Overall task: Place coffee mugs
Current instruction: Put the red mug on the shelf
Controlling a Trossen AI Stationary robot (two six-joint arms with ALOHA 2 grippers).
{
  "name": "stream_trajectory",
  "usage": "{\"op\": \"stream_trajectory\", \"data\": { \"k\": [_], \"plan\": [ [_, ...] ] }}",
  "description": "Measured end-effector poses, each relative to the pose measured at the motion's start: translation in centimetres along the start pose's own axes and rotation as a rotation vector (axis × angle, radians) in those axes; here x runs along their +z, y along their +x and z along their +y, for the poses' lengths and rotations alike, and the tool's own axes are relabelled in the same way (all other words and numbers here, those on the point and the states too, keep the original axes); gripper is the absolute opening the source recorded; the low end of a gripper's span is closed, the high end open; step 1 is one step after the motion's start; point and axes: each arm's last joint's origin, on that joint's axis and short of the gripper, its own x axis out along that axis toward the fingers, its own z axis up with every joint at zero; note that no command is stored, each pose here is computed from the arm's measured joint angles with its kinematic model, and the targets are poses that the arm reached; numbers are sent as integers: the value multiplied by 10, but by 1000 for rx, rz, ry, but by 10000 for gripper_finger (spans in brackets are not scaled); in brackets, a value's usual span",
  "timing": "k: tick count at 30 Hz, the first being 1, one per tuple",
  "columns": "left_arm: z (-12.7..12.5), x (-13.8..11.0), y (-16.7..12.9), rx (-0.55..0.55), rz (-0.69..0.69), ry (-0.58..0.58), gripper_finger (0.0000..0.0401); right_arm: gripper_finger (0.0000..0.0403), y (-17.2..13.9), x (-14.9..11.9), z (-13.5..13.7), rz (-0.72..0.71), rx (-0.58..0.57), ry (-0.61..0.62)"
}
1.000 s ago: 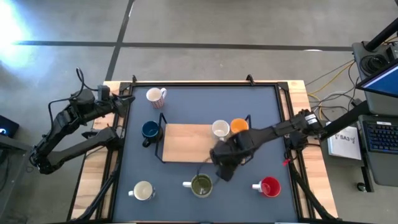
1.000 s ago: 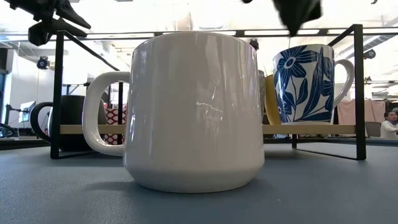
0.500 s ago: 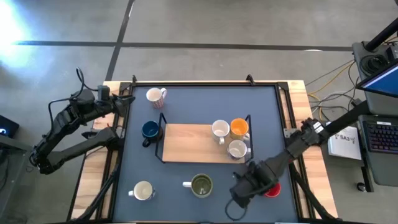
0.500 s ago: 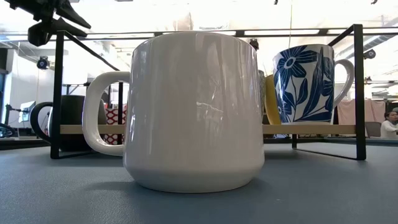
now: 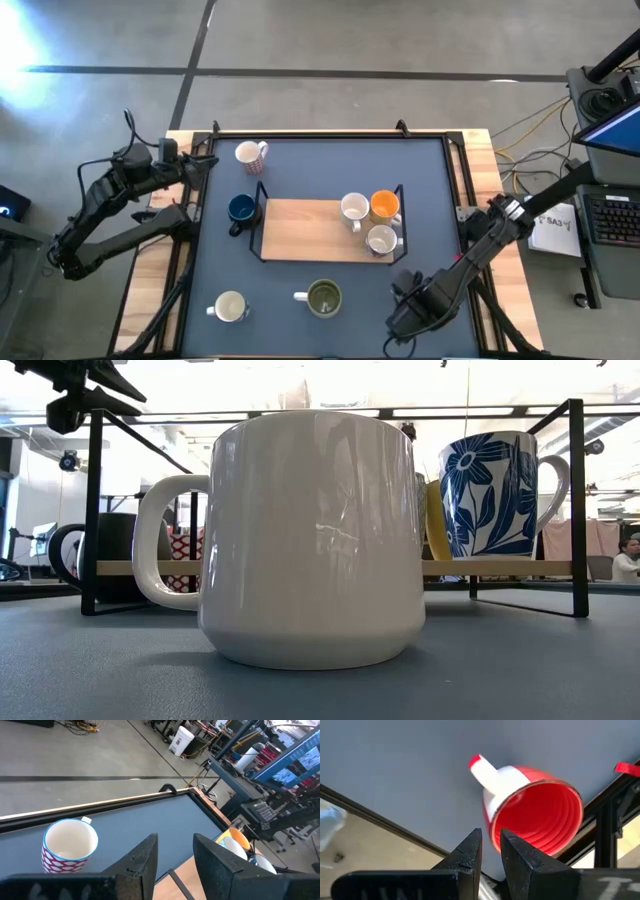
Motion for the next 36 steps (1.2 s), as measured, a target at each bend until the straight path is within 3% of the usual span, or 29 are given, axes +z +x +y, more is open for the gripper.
{"op": "stream_trajectory", "data": {
  "k": [16, 29, 33, 36],
  "plan": [
    [0, 0, 0, 0, -2, 0, 107, 38, 20, 0, 0, 17, -24, -81],
    [0, 0, 0, 1, 0, -4, 107, 124, 42, 5, -4, 19, -67, -94],
    [0, 0, 0, 1, 0, -11, 107, 126, 54, 7, -5, 20, -65, -135],
    [0, 0, 0, 1, 0, -14, 107, 105, 60, 9, -7, 21, -80, -150]
  ]
}}
